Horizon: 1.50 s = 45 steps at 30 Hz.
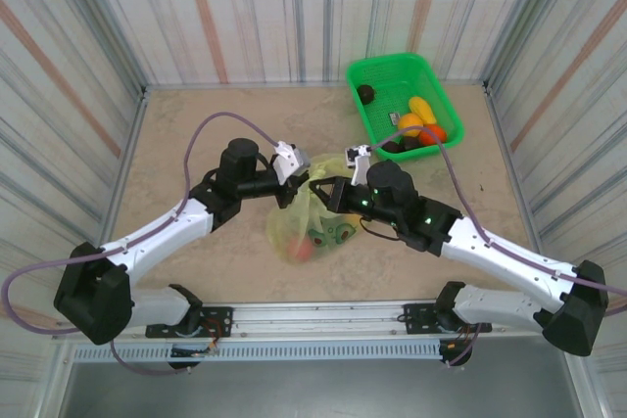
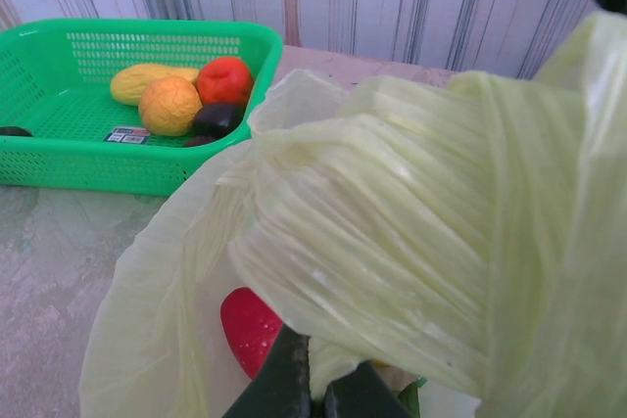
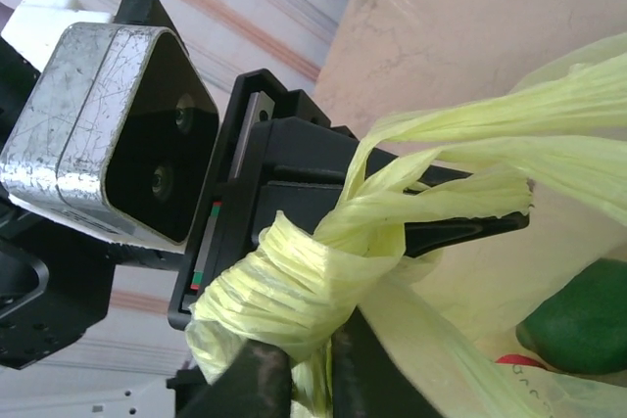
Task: Place the fake fruits into the plastic bag and tie a complex knot
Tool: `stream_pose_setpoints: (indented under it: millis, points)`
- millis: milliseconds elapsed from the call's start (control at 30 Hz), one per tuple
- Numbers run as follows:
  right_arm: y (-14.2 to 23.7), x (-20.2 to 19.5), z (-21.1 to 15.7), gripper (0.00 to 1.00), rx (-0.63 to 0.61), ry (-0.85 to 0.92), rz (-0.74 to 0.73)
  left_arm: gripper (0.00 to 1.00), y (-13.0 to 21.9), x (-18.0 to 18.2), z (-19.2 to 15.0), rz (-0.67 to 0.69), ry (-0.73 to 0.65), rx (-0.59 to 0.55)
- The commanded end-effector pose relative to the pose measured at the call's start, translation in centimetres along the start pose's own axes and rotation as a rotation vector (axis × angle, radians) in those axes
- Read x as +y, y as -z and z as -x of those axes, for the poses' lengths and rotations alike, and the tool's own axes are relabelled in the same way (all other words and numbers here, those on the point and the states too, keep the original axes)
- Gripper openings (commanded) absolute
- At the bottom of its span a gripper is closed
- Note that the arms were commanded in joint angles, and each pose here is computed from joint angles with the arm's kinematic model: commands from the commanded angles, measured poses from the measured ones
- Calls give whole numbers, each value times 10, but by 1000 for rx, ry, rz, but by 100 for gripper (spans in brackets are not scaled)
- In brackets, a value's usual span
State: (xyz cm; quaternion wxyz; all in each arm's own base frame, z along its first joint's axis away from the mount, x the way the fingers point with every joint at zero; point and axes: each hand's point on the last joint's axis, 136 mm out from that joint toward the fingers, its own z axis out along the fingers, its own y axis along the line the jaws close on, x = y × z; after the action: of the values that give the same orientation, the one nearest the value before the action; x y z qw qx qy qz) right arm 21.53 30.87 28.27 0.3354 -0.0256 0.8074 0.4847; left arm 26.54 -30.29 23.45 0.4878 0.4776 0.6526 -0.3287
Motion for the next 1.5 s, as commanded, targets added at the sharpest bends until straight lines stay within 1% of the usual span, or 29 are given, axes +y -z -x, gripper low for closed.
stream_pose_setpoints:
  millis: [0,133,167,233,267,433,467,567,633,833,900,967,1033,1133,1233,1267,1333,1467]
  points:
    - [1,-3,2,7,-21,-14,-2,0,4,-2,9,9,-38,-27]
    - [9,-7,0,0,-17,-5,-20,0,6,4,9,49,-47,-24]
    - [12,-10,-2,0,-13,-2,-29,0,7,7,8,74,-46,-19]
    - [13,-20,-9,0,10,2,-62,0,10,18,7,141,-40,-7]
    - [23,-19,-9,0,4,4,-61,0,12,24,5,181,-37,7]
    - [47,-53,-26,0,36,13,-169,0,30,59,-4,410,-36,78]
    - [52,-60,-29,0,40,15,-191,0,34,67,-6,461,-38,93]
    - [68,-87,-35,0,42,12,-285,0,43,81,-12,558,-39,123]
    - [79,-103,-36,0,34,11,-357,0,46,88,-17,604,-36,144]
    - [107,-142,-24,0,-43,26,-564,0,57,109,-27,725,-10,196]
    - [116,-161,-21,0,-70,-6,-663,0,63,119,-36,780,26,222]
    - [128,-181,-18,0,-121,-55,-758,0,68,133,-51,840,104,257]
    - [140,-199,-16,0,-189,-110,-833,0,71,145,-70,873,194,306]
    - [154,-221,-15,0,-256,-187,-892,0,80,161,-97,913,336,356]
    - [160,-236,-17,0,-284,-256,-911,0,97,172,-117,964,488,329]
    - [158,-239,-18,0,-279,-270,-899,0,100,173,-120,971,503,322]
    - [158,-244,-19,0,-280,-290,-903,0,101,173,-120,975,490,331]
    - [166,-253,-19,0,-293,-287,-960,0,111,175,-118,1017,470,339]
